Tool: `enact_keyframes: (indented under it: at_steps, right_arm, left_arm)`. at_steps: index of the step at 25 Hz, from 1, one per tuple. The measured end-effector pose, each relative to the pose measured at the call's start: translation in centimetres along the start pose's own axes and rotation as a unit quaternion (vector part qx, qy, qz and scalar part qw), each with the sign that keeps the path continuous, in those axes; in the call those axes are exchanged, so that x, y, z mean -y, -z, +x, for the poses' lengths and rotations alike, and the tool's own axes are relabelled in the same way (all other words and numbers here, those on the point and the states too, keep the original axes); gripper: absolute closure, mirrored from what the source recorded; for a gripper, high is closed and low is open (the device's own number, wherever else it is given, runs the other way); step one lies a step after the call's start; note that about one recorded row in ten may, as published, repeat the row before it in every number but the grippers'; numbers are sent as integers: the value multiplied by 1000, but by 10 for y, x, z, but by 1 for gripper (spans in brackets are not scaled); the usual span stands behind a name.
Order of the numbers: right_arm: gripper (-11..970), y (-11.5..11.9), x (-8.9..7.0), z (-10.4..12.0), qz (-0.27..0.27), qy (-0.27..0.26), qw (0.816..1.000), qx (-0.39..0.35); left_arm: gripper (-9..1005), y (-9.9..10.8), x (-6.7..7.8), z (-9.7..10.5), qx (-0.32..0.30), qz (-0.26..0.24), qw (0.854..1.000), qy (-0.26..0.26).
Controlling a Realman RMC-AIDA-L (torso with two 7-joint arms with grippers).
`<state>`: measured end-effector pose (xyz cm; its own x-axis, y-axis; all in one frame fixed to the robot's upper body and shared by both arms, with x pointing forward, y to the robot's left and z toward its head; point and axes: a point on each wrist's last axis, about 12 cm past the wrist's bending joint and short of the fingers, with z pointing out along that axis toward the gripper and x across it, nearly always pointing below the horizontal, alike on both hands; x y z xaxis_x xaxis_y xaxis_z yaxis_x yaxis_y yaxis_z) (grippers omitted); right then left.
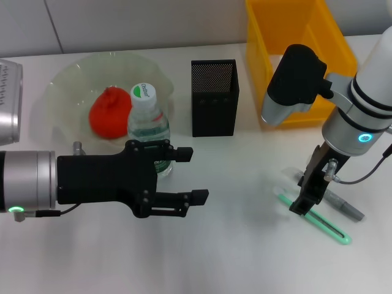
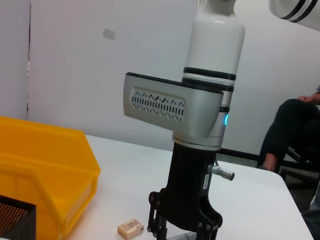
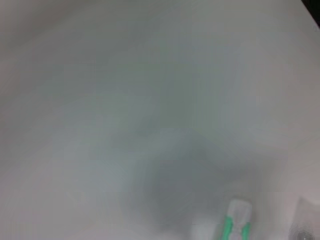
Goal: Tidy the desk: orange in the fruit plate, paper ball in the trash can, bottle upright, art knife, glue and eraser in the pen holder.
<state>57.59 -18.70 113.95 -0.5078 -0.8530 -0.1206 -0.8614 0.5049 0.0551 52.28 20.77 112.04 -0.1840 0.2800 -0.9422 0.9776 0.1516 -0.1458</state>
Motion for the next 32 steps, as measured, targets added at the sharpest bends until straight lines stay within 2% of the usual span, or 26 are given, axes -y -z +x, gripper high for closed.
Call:
enact_keyframes:
  at_steps: [3,7,27,32]
  right_arm:
    - [331,0,0,0,0,0,1000,-1]
    - [437,0,0,-1,0,0,1000,0]
    - [429,-5,0,-5,2,4,1000,0]
    - [453,-5,0,-7,2,5,1000,0]
  left_arm:
    - [196,0,0,0,0,-1,1000,0]
    - [196,1,-1,0,1,-2,1000,-1]
    - [197,0,-2,0,1,-1,1000,-4]
    - [197,-1,-2,-1,1,-2,1000,-4]
